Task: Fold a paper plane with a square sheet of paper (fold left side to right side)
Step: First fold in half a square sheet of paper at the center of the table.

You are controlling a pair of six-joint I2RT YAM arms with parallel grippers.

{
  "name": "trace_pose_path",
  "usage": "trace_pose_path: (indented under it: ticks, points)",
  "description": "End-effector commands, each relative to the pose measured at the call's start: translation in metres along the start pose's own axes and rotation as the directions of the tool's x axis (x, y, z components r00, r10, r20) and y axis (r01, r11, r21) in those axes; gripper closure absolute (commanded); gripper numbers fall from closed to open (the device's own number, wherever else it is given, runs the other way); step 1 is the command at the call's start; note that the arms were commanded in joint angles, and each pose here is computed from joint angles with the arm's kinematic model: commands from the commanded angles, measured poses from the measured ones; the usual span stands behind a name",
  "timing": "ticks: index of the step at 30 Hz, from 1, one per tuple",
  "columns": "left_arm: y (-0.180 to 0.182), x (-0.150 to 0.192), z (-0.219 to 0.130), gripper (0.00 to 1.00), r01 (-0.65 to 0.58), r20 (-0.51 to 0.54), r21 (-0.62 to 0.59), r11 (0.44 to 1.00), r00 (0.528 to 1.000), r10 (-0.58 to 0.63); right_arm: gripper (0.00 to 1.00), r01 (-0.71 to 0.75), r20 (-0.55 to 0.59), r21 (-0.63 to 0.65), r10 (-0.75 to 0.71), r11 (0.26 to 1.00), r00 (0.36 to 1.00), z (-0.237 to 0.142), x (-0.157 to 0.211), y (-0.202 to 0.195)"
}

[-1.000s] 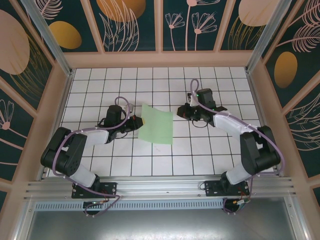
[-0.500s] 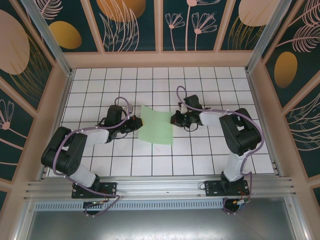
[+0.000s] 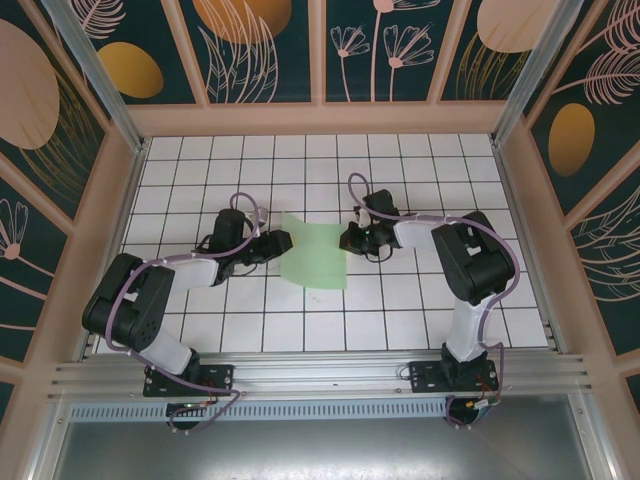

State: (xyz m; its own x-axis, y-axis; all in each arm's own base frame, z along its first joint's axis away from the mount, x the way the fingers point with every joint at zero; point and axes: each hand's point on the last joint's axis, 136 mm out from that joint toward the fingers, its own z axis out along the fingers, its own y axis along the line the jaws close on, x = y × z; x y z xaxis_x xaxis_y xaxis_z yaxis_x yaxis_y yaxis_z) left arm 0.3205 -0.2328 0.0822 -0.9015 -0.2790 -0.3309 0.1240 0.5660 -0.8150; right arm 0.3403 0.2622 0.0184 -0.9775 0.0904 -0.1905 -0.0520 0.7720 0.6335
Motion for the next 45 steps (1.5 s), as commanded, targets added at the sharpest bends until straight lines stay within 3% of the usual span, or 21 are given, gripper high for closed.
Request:
trace_pose_path:
  ticks: [1,5,11,14,19,25,28,37,45]
  points:
    - [-0.031,-0.005,0.006,0.48,-0.043,-0.006,0.095,0.995,0.999,0.044,0.93,0.002,-0.030,0.053,-0.001,0.999,1.000,0.007,0.009,-0.012]
    - [-0.041,0.000,0.020,0.40,-0.058,-0.036,0.112,0.992,0.997,0.062,0.93,0.011,-0.021,0.040,-0.010,0.999,1.000,0.006,0.007,-0.009]
    - [-0.043,0.006,0.038,0.40,-0.051,-0.067,0.121,0.991,0.996,0.059,0.91,0.026,0.029,-0.029,-0.025,0.999,0.999,-0.004,-0.002,0.007]
    - [-0.037,0.010,0.046,0.45,-0.039,-0.082,0.113,0.993,0.995,0.049,0.88,0.056,0.090,-0.105,-0.047,0.993,0.995,-0.020,-0.015,0.027]
    - [-0.034,0.013,0.052,0.58,-0.038,-0.093,0.105,0.994,0.995,0.048,0.70,0.093,0.162,-0.191,-0.062,0.977,0.985,-0.049,-0.029,0.051]
    - [-0.026,0.017,0.055,0.74,-0.034,-0.102,0.086,0.996,0.994,0.042,0.55,0.088,0.101,-0.344,-0.056,0.935,0.993,-0.052,-0.018,0.080]
    - [-0.026,0.018,0.055,0.77,-0.036,-0.103,0.081,0.996,0.994,0.045,0.52,0.071,0.063,-0.342,-0.052,0.937,0.997,-0.042,-0.013,0.082]
    - [-0.026,0.019,0.055,0.82,-0.039,-0.100,0.078,0.996,0.994,0.047,0.54,0.038,-0.024,-0.358,-0.049,0.933,0.999,-0.019,0.002,0.085]
    - [-0.026,0.018,0.054,0.83,-0.038,-0.098,0.075,0.996,0.994,0.045,0.81,0.025,-0.051,-0.352,-0.046,0.936,0.998,-0.012,0.006,0.083]
